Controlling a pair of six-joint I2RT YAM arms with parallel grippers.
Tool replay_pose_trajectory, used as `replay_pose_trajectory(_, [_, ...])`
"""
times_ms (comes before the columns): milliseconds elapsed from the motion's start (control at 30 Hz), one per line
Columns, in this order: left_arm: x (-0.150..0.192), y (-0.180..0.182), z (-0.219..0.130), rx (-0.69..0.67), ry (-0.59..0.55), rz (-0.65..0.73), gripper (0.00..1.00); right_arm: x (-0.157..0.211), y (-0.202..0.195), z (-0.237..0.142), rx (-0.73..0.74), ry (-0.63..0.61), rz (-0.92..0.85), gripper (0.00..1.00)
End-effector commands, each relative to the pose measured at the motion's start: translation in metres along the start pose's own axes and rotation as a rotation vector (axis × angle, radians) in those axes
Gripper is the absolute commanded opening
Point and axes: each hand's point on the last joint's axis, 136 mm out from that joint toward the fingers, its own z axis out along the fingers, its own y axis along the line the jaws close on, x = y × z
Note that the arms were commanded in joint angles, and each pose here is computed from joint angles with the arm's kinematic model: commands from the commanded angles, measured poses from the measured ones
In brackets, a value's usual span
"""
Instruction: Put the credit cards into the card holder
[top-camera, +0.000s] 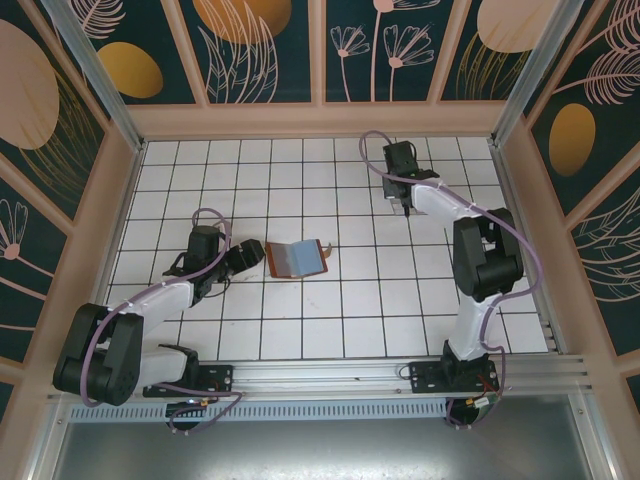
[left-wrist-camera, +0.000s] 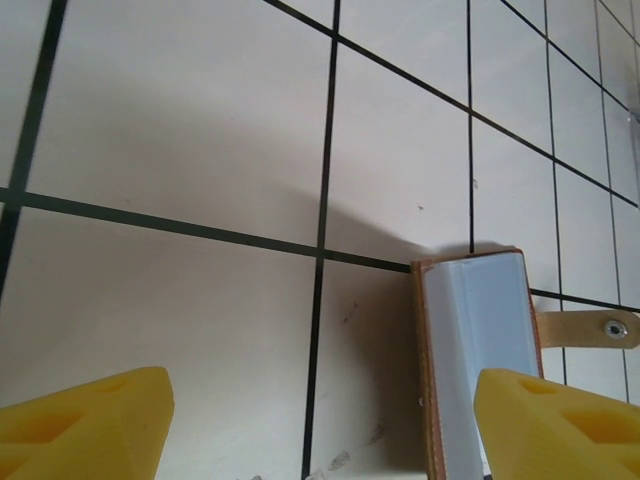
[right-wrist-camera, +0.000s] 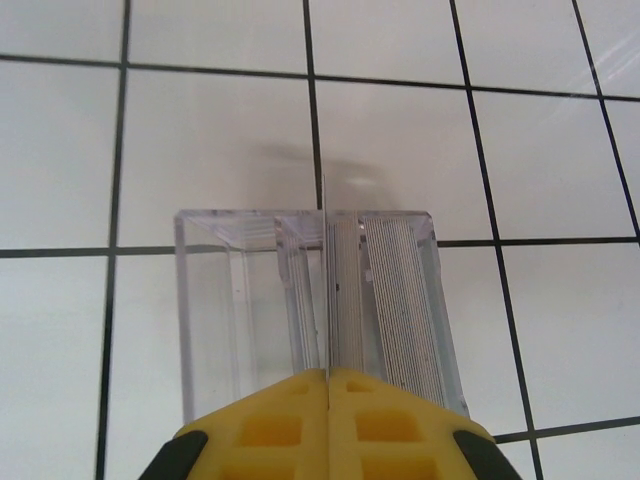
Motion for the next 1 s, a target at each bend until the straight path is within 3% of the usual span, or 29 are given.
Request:
replay_pose_trajectory(0, [-0.008, -0.020, -0.003, 0.068, -0.013, 0.016, 0.79, -0.014, 0.004, -0.026, -0.068, -0.040, 0.051, 0.00])
replay_pose_trajectory(233, [0.003, -0.042, 0.000, 0.126, 0.042, 0.044, 0.79, -0.007, 0.045, -0.065, -0.239, -0.085, 0.054, 0.00])
replay_pose_trajectory(500, [0.020, -0.027, 0.002, 0.058, 0.078, 0.053, 0.76, 0.036, 0.144, -0.147, -0.902, -0.075, 0.205, 0.00])
replay_pose_trajectory(767, [0.035, -0.030, 0.016, 0.060, 0.143, 0.083, 0.42, 0.104, 0.189, -0.184, -1.209, 0.076, 0.289, 0.00])
replay_pose_trajectory(967, [0.042, -0.021, 0.033, 0.023, 0.191, 0.070, 0.21, 0.133, 0.205, -0.182, -1.270, 0.167, 0.313, 0.00])
